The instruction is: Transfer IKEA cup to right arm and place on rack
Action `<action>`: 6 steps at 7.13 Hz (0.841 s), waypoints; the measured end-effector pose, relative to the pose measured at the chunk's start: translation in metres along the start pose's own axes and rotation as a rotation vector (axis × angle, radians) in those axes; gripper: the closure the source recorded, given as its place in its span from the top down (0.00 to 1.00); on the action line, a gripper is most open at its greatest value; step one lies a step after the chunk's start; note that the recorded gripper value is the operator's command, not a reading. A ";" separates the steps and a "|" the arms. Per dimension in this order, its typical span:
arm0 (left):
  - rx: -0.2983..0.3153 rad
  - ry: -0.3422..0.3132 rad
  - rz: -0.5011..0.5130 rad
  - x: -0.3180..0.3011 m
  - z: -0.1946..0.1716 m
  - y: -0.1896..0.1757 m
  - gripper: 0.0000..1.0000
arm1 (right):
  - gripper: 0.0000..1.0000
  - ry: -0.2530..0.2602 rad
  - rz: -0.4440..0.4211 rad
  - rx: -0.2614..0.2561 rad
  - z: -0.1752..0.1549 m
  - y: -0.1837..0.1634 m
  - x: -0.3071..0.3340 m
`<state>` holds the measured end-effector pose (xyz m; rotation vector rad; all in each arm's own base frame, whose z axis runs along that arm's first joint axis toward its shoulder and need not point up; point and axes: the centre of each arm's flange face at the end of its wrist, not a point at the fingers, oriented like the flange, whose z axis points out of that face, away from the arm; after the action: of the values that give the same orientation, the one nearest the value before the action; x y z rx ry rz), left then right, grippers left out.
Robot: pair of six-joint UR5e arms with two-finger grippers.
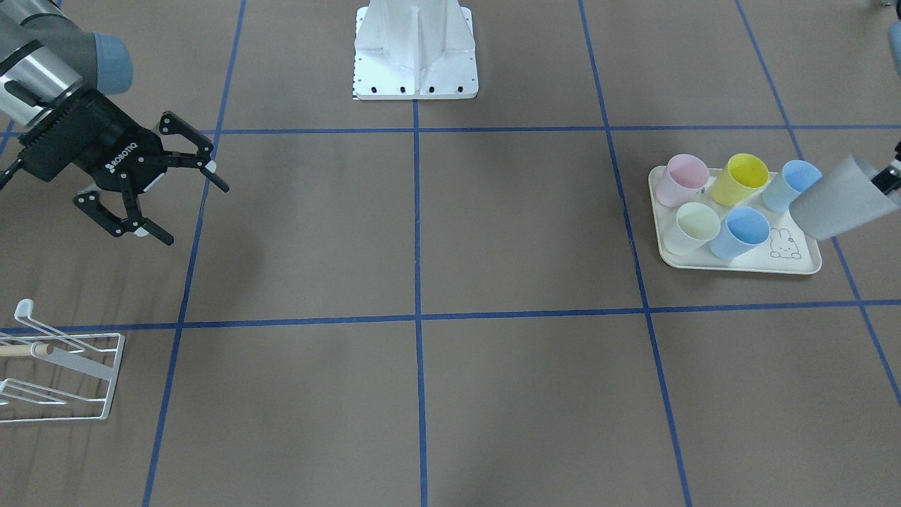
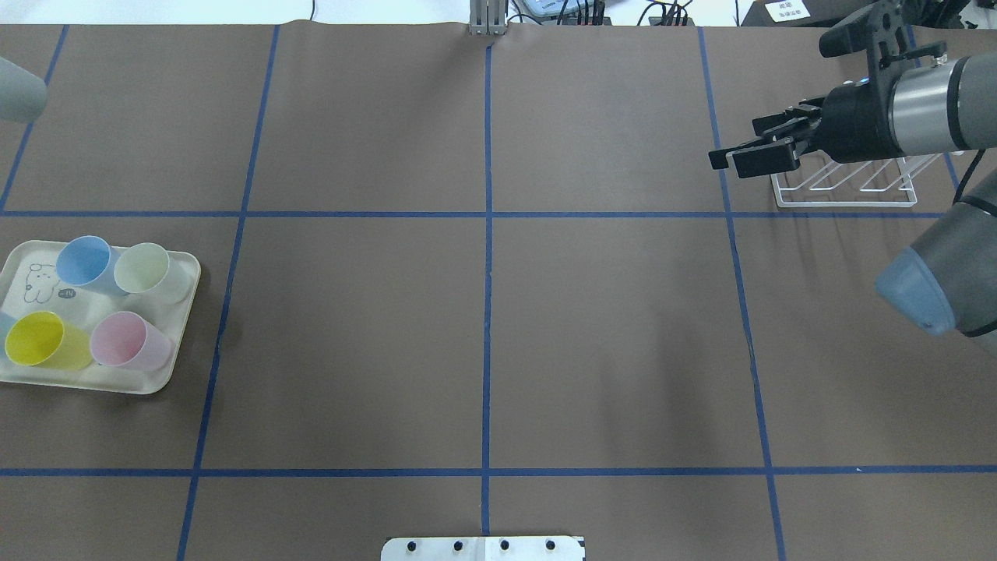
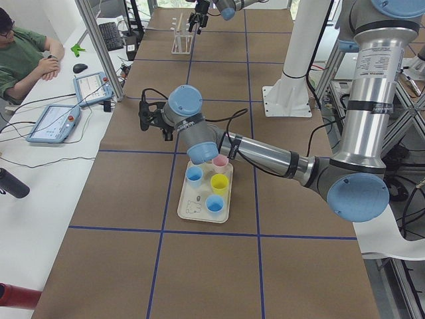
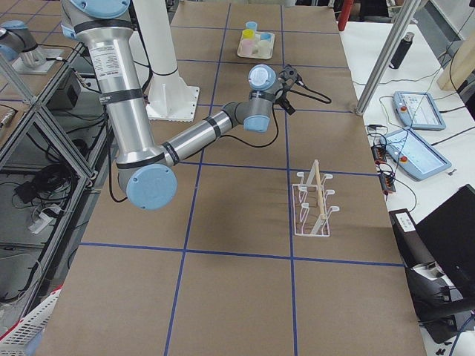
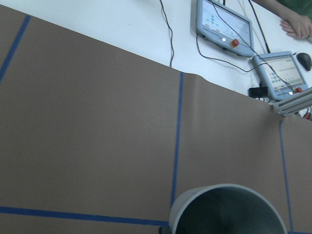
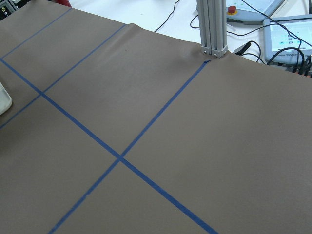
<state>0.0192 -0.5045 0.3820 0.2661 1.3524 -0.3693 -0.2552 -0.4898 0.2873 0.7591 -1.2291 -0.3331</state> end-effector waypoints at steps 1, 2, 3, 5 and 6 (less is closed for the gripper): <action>-0.032 0.038 -0.017 0.031 0.004 0.017 0.00 | 0.92 -0.043 0.042 0.009 0.011 -0.012 -0.025; -0.065 0.074 -0.040 0.065 0.013 0.029 0.00 | 0.94 -0.083 0.052 0.028 0.019 -0.027 -0.051; -0.098 0.107 -0.077 0.099 0.023 0.038 0.00 | 0.98 -0.118 0.039 0.055 0.024 -0.042 -0.077; -0.178 0.155 -0.172 0.156 0.042 0.060 0.00 | 0.85 -0.172 0.000 0.111 0.028 -0.070 -0.121; -0.222 0.170 -0.225 0.178 0.050 0.074 0.00 | 0.86 -0.182 -0.020 0.129 0.030 -0.075 -0.133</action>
<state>0.1249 -0.4758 0.2159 -0.0412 1.5821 -0.3863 -0.3145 -0.4720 0.1443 0.8674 -1.4256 -0.3477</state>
